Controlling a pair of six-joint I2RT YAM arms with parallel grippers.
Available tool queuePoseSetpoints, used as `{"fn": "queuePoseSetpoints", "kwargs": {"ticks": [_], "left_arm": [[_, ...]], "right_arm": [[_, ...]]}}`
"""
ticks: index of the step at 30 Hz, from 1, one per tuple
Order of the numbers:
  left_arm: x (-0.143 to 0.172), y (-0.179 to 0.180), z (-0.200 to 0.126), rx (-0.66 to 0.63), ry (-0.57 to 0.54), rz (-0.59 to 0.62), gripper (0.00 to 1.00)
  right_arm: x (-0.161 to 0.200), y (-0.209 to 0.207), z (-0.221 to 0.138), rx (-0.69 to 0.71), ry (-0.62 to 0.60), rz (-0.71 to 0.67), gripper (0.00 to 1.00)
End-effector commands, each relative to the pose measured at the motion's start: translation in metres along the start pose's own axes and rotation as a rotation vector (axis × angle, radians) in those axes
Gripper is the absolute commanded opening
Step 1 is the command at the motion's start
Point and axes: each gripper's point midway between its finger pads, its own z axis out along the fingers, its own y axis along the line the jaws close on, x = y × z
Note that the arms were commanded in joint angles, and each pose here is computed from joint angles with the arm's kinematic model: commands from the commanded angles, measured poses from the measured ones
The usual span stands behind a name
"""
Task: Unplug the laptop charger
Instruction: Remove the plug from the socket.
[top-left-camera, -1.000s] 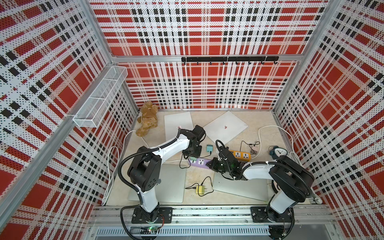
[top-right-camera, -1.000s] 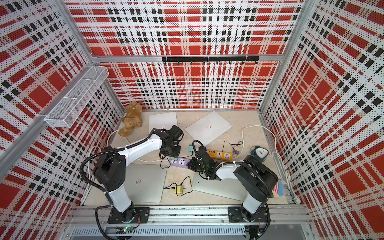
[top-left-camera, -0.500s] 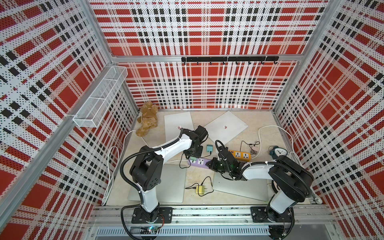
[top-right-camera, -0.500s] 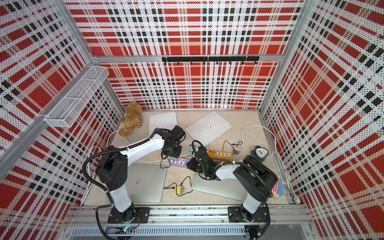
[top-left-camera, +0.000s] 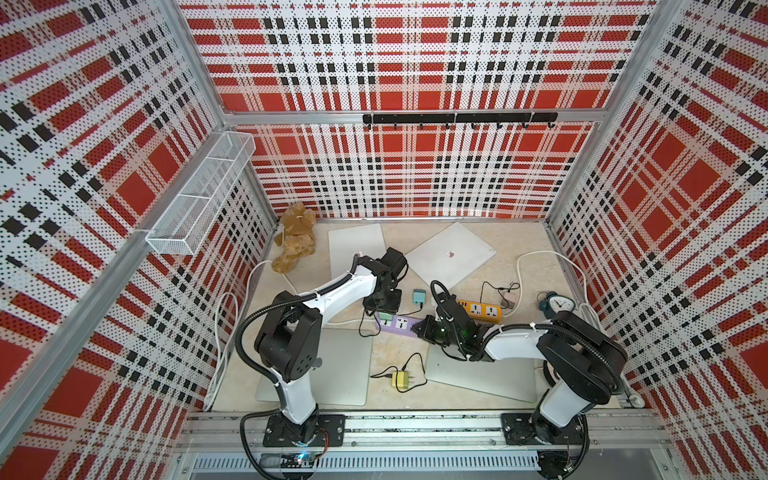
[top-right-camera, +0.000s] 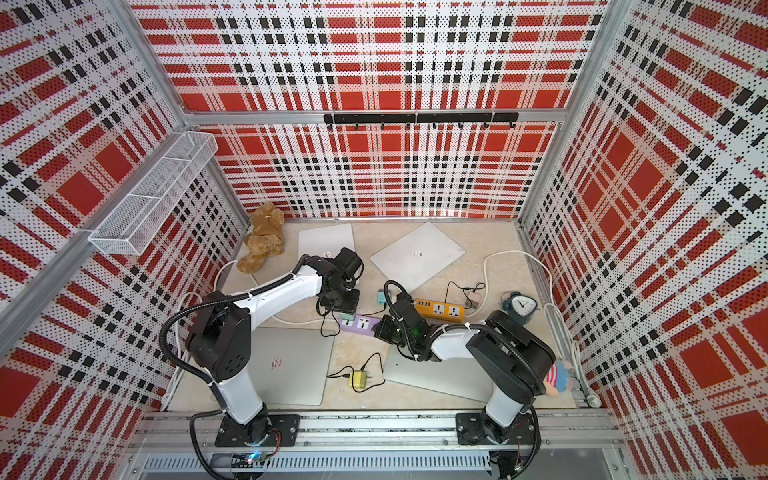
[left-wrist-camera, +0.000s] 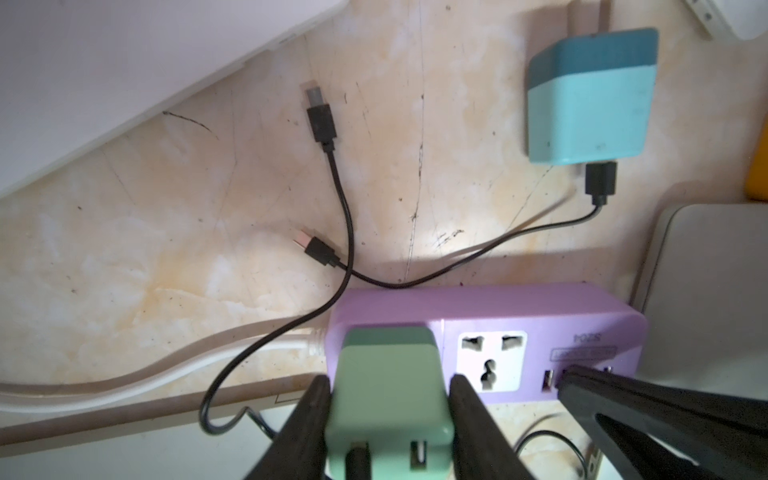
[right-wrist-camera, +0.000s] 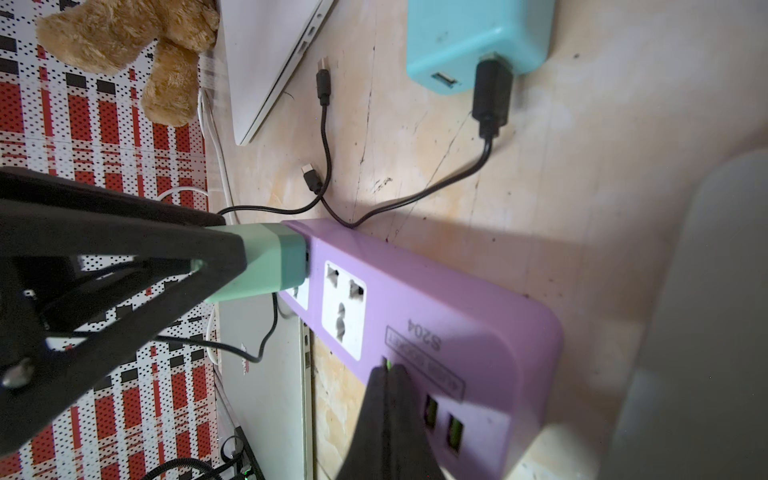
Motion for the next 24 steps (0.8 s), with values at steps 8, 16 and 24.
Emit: {"fn": "queuePoseSetpoints", "kwargs": {"ticks": [8,16,24], "left_arm": [[-0.012,-0.011,-0.017,-0.016,-0.075,0.010,0.26],[-0.015,-0.012,-0.024,0.001,-0.079,0.012,0.26],[-0.017,-0.009,-0.028,0.031,-0.078,-0.004,0.26]], "right_arm": [[0.043,-0.104,-0.005,0.360,0.103,0.046,0.00],[0.044,-0.106,-0.006,0.367,0.101,0.045,0.00],[0.043,-0.105,-0.006,0.362,0.098,0.041,0.00]]}}
